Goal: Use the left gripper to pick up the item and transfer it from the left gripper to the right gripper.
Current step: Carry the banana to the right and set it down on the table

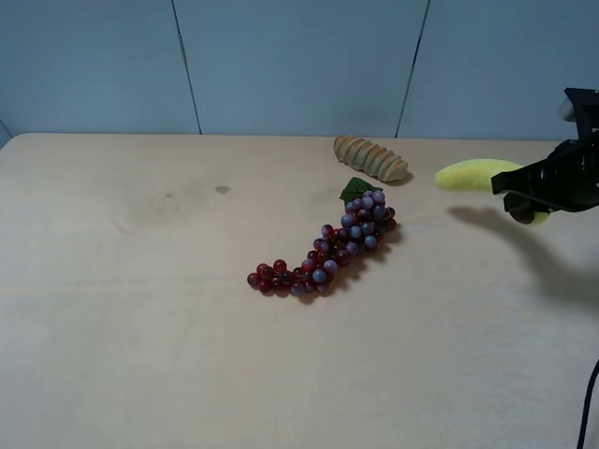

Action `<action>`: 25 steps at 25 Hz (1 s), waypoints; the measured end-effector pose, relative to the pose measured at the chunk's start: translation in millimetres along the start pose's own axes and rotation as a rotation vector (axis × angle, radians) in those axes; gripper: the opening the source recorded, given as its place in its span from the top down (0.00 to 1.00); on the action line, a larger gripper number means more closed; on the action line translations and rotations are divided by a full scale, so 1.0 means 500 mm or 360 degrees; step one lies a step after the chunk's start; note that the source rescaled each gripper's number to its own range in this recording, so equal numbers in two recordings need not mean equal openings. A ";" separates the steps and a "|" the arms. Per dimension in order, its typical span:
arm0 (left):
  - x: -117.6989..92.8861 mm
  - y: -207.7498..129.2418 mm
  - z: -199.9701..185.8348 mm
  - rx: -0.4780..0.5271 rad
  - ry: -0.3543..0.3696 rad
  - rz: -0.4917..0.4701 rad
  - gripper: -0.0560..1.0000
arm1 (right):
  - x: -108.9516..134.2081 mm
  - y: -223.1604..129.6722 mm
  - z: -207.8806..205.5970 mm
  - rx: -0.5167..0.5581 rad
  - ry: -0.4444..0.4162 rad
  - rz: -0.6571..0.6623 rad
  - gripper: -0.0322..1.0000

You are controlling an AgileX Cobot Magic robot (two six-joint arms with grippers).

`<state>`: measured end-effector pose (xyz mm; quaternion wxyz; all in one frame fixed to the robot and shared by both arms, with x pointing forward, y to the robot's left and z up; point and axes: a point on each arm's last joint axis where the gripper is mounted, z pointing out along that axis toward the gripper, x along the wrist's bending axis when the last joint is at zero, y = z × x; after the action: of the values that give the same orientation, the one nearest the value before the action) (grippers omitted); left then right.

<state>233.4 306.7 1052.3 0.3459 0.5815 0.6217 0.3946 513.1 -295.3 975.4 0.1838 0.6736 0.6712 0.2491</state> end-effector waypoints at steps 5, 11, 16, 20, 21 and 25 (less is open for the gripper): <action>0.000 0.000 0.000 0.0000 0.0000 0.0000 0.02 | -0.034 -0.010 0.041 0.0067 -0.0062 0.0088 0.96; 0.000 0.000 0.000 0.0000 0.0000 0.0000 0.02 | -0.045 -0.027 0.082 0.0161 -0.0082 0.0126 0.96; 0.000 0.000 0.000 0.0000 0.0000 0.0000 0.02 | -0.047 -0.031 0.089 0.0181 -0.0084 0.0135 0.96; 0.000 0.000 0.000 0.0000 0.0000 0.0000 0.02 | -0.047 -0.032 0.090 0.0190 -0.0082 0.0137 0.45; 0.000 0.000 0.000 0.0000 0.0000 0.0000 0.02 | -0.047 -0.034 0.091 0.0200 -0.0080 0.0137 0.27; 0.000 0.000 0.000 0.0000 0.0000 0.0000 0.02 | -0.045 -0.038 0.091 0.0234 -0.0069 0.0137 0.04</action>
<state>233.4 306.7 1052.3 0.3459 0.5815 0.6217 0.3946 524.7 -313.3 925.9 0.1375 0.7188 0.6538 0.1923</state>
